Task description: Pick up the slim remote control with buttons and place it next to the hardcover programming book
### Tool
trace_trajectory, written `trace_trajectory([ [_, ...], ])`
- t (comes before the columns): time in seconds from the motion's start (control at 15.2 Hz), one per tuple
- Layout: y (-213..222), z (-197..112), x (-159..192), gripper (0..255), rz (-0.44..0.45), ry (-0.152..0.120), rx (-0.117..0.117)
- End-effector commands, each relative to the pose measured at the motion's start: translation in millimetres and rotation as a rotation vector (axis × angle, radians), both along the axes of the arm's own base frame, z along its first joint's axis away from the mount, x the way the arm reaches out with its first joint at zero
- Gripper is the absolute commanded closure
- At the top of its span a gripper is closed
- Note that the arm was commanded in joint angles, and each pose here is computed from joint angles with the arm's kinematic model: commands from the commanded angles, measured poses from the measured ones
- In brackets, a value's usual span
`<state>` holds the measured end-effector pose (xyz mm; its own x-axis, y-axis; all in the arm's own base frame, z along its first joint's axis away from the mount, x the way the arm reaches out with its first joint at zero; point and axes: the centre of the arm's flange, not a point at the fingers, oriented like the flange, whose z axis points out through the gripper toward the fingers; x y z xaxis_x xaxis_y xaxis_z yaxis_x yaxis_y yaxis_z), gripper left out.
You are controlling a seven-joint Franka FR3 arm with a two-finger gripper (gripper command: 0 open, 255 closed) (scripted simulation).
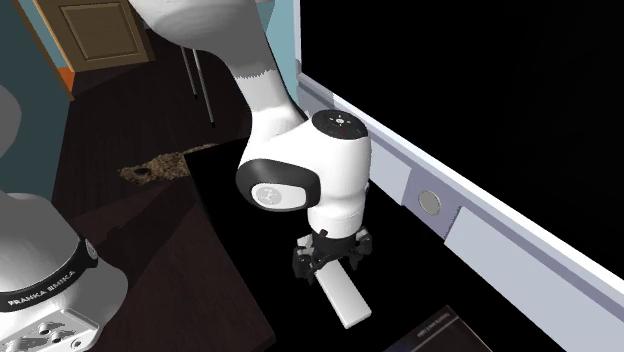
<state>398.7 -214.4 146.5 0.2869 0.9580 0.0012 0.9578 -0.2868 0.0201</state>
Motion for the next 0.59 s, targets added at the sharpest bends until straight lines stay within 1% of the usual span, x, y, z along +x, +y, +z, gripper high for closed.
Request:
trace_trajectory([
  [0.0, 0.1, 13.2, -0.2, 0, 0.000, 0.000, 0.000],
  [0.2, 0.2, 50.0, -0.9, 0, 0.000, 0.000, 0.000],
  [0.53, 0.2, 50.0, -0.9, 0, 0.000, 0.000, 0.000],
])
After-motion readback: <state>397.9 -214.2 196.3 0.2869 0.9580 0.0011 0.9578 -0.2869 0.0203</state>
